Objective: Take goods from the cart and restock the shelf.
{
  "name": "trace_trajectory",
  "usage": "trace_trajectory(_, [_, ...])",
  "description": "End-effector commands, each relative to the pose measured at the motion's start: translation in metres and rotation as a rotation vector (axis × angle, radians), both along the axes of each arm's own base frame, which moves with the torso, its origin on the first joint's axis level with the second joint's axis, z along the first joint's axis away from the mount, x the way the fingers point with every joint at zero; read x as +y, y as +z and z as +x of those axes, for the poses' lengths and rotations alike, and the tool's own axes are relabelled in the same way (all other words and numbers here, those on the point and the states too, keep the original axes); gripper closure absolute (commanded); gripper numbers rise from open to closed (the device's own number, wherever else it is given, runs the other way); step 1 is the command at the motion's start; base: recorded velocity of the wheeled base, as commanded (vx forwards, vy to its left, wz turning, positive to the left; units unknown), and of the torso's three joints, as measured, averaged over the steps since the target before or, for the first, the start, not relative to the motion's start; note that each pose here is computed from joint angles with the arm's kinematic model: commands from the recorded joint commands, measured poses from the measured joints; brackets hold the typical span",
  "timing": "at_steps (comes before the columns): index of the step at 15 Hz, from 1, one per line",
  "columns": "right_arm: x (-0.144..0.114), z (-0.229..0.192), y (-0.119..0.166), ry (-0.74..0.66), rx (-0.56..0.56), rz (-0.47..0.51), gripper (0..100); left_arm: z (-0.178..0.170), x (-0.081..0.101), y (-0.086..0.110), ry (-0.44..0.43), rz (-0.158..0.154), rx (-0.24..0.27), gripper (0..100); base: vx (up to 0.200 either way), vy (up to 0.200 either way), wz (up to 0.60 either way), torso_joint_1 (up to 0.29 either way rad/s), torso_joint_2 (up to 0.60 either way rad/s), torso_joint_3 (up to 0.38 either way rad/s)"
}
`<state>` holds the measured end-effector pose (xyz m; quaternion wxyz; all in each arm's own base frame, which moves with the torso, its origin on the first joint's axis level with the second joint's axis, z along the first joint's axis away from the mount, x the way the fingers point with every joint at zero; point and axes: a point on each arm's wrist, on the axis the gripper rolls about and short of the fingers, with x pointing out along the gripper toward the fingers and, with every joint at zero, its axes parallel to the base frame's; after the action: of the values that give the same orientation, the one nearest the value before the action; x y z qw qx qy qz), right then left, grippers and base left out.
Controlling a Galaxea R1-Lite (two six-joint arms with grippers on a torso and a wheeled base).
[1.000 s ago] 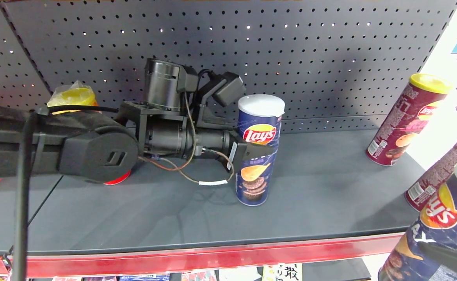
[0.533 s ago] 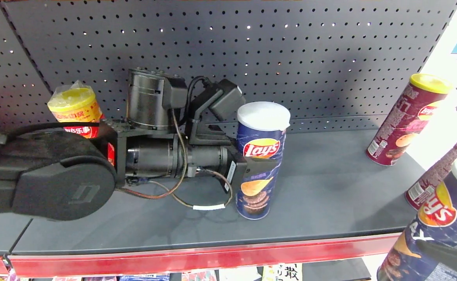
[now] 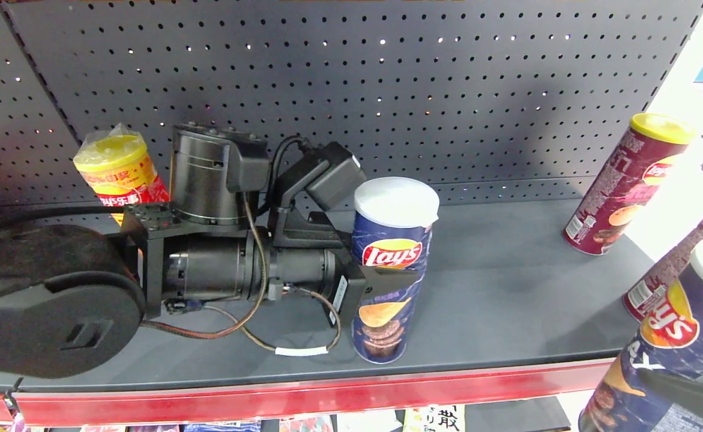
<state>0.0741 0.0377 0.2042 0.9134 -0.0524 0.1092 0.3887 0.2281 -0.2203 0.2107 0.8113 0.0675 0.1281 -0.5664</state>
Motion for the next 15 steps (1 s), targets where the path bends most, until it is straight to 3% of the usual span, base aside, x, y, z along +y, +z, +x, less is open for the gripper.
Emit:
trace_trajectory(1, [0.000,0.000,0.000,-0.001,0.000,-0.001,100,-0.008,0.000,-0.001,-0.017,0.004,0.004,100,0.000,0.000,0.00,0.000,0.00,0.000])
trace_trajectory(7, [0.000,0.000,0.000,0.003,-0.002,-0.001,100,-0.011,0.002,-0.006,-0.011,0.020,0.016,100,0.000,0.000,0.00,0.000,0.00,0.000])
trace_trajectory(8, [0.000,0.000,0.001,0.001,-0.005,0.000,100,-0.012,0.003,-0.008,-0.012,0.024,0.020,0,0.000,0.000,0.00,0.000,0.00,0.000])
trace_trajectory(15, [0.017,0.044,0.033,0.004,0.001,-0.008,100,-0.015,0.007,-0.008,0.019,0.025,0.007,0,0.000,0.000,0.00,0.000,0.00,0.000])
